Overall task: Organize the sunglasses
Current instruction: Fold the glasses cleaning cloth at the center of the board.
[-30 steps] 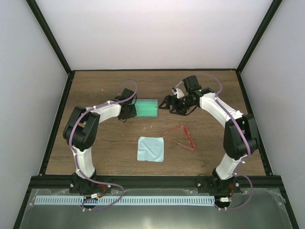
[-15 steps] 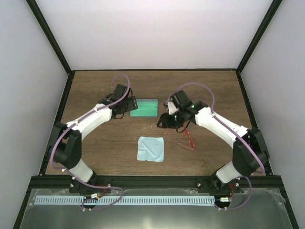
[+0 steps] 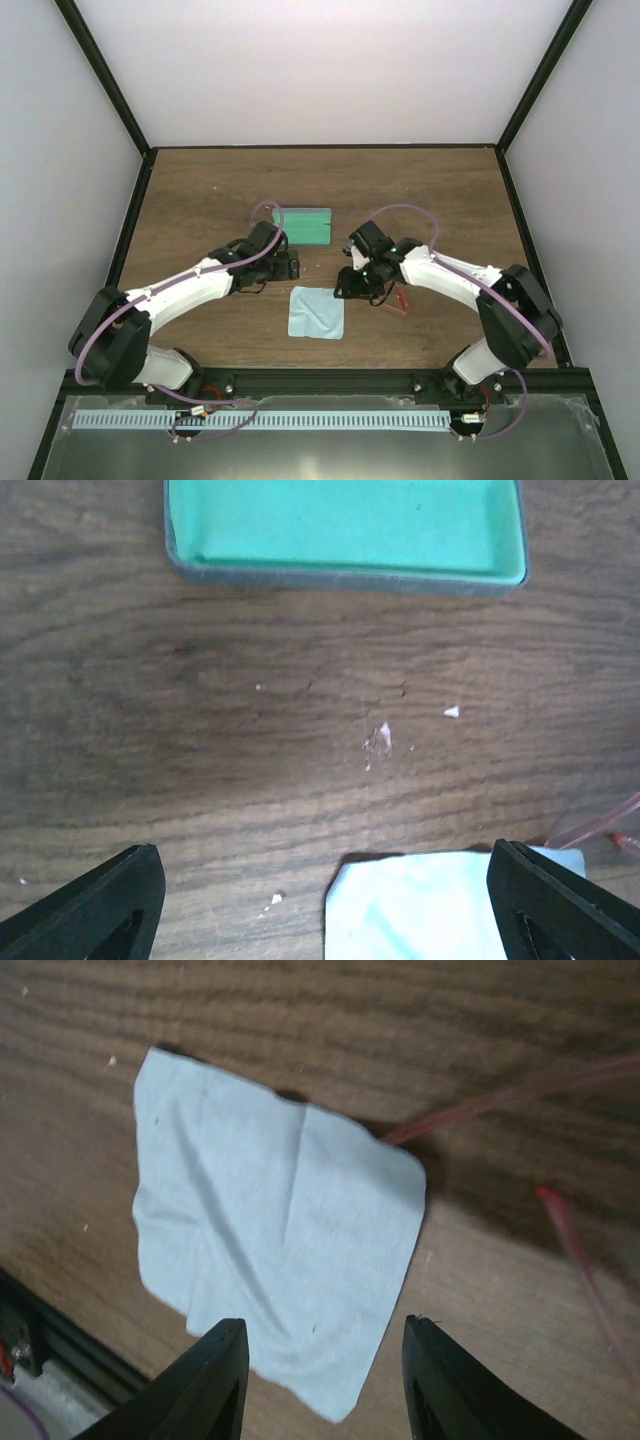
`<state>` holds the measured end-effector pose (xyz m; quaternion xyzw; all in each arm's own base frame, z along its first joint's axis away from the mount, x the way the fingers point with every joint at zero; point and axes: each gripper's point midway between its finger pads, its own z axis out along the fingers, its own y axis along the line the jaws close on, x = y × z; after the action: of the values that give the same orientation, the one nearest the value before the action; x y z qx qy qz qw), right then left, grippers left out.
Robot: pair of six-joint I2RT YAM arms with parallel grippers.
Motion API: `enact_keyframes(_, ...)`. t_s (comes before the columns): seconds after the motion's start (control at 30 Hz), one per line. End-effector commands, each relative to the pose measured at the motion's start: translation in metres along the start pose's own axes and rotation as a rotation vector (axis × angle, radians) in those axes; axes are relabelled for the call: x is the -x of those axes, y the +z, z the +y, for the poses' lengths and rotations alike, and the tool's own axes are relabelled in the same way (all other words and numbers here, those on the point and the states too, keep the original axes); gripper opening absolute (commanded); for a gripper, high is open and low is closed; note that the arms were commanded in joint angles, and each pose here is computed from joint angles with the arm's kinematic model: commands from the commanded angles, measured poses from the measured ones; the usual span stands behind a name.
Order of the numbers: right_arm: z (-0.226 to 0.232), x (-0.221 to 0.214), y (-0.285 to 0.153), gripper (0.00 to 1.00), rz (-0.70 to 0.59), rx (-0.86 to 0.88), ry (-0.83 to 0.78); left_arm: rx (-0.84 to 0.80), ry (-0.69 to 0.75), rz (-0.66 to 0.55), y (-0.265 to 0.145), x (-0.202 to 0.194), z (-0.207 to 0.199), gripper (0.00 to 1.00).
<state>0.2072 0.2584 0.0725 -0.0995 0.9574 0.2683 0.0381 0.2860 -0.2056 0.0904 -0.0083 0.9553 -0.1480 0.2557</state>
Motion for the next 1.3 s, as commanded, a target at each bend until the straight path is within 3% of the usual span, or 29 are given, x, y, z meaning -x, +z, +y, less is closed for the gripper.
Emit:
enact_keyframes(0.0,-0.001,0.028,0.008,0.44,-0.059,-0.058,-0.044,-0.029,0.005,-0.006,-0.004,-0.006,-0.003,0.91)
enact_keyframes(0.27,-0.014,0.043,0.032,0.44,-0.040,-0.133,-0.067,-0.020,0.043,0.050,0.005,-0.022,0.002,0.89)
enact_keyframes(0.63,-0.022,0.039,0.045,0.28,-0.002,-0.148,-0.058,-0.031,0.065,0.100,0.020,-0.030,-0.002,0.83)
enact_keyframes(1.0,-0.019,0.037,0.048,0.05,0.009,-0.122,-0.048,-0.067,0.088,0.137,0.023,-0.041,-0.005,0.69)
enact_keyframes(1.27,-0.018,0.035,0.045,0.01,0.008,-0.122,-0.039,-0.189,0.130,0.207,0.024,-0.059,-0.021,0.45)
